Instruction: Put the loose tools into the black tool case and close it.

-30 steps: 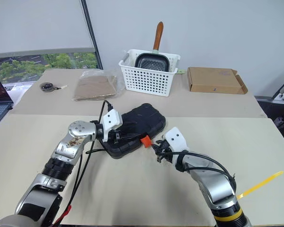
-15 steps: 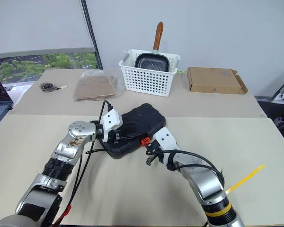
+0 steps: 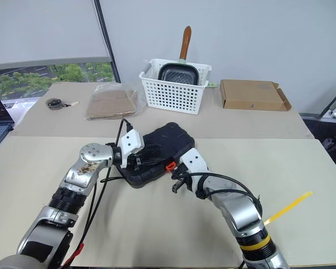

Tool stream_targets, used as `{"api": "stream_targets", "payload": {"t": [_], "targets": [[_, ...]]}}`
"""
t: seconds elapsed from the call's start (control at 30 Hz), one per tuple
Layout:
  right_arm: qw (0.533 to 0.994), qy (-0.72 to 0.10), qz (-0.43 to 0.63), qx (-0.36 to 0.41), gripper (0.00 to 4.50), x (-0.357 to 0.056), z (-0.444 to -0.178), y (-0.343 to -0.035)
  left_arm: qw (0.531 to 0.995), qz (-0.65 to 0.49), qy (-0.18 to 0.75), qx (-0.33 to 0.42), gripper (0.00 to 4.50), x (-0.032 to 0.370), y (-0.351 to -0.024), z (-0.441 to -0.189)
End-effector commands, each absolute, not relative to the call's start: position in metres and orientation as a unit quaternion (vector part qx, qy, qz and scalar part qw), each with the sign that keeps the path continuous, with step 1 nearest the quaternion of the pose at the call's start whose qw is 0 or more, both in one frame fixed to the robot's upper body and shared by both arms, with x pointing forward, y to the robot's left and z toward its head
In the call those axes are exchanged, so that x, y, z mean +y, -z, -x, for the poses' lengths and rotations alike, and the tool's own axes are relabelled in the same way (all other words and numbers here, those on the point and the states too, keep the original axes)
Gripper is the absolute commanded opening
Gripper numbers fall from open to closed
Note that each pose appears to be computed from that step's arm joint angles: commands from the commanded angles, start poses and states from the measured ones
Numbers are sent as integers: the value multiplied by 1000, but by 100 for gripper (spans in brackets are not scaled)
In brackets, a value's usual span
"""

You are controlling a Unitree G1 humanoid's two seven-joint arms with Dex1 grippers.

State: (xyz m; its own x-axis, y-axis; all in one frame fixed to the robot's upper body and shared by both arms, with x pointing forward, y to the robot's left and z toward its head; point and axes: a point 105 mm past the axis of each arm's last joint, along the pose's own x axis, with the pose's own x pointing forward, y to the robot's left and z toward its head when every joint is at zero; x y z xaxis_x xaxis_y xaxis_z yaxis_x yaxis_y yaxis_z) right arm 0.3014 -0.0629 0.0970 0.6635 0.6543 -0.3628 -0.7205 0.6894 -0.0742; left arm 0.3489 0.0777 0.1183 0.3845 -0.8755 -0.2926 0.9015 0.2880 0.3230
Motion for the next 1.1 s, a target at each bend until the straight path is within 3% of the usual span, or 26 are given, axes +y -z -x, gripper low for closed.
{"api": "stream_targets", "payload": {"t": [0.03,0.57,0.83,1.03,1.1], "targets": [[912,-390,105,71,5,-52,-304,-142,758,-214,584,198,285,82,-26,-316],[913,-389,105,63,5,-51,-306,-146,766,-208,577,192,285,85,-29,-317],[904,-404,130,45,5,-95,-297,-133,832,-134,529,95,285,103,-87,-333],[902,-415,118,21,5,-138,-296,-129,874,-87,474,56,285,138,-118,-324],[906,-407,120,18,70,-156,-298,-127,889,-70,449,63,285,154,-121,-315]]}}
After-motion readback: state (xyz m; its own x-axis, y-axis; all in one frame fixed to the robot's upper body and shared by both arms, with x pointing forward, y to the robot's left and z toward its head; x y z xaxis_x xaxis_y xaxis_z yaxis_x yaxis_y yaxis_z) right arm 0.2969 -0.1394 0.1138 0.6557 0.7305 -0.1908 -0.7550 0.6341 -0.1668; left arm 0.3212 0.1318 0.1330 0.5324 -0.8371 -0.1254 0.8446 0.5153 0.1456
